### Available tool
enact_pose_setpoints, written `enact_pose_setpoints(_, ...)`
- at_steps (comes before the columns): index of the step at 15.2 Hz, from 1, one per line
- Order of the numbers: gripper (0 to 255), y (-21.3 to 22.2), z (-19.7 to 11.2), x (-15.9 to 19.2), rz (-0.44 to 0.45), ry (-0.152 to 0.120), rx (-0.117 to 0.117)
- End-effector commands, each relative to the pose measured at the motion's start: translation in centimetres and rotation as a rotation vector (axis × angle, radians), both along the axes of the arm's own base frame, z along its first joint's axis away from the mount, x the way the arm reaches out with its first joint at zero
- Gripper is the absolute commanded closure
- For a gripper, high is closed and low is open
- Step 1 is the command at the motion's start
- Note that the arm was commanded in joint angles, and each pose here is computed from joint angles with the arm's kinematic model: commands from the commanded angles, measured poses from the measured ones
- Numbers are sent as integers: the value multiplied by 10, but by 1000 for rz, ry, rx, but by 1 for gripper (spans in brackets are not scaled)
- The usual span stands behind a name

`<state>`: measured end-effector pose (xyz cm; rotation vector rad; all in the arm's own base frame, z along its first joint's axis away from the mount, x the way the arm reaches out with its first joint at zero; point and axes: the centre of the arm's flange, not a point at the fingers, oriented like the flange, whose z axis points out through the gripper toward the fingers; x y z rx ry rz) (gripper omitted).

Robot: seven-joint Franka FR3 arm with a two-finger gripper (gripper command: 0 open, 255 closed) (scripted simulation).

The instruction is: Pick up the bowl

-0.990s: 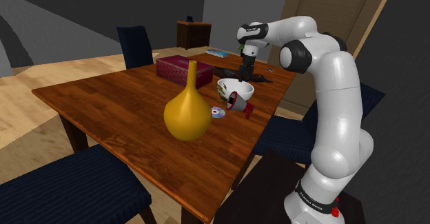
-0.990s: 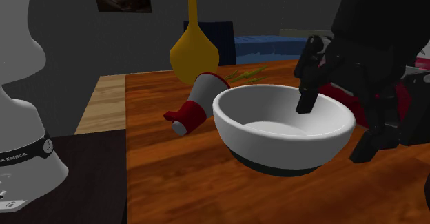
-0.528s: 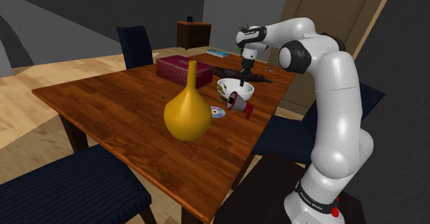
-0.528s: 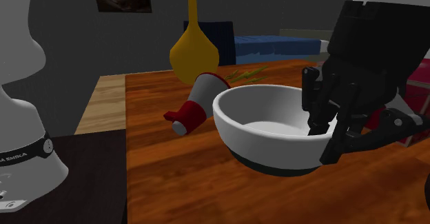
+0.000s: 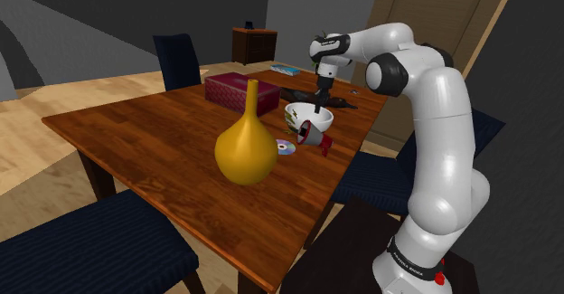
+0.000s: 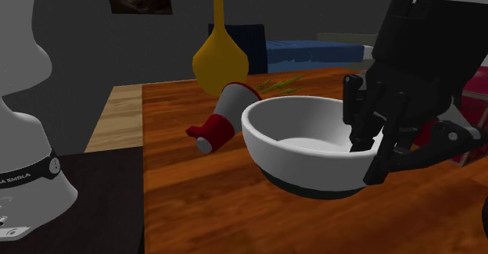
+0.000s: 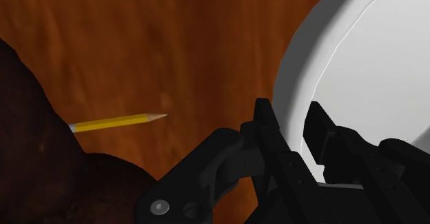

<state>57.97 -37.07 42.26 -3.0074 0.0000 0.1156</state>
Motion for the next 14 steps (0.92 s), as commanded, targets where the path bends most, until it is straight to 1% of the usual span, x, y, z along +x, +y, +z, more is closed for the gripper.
enact_pose_setpoints(1,255,0,8,0,0,0,0)
enact_pose_setpoints(14,255,0,77,0,0,0,0)
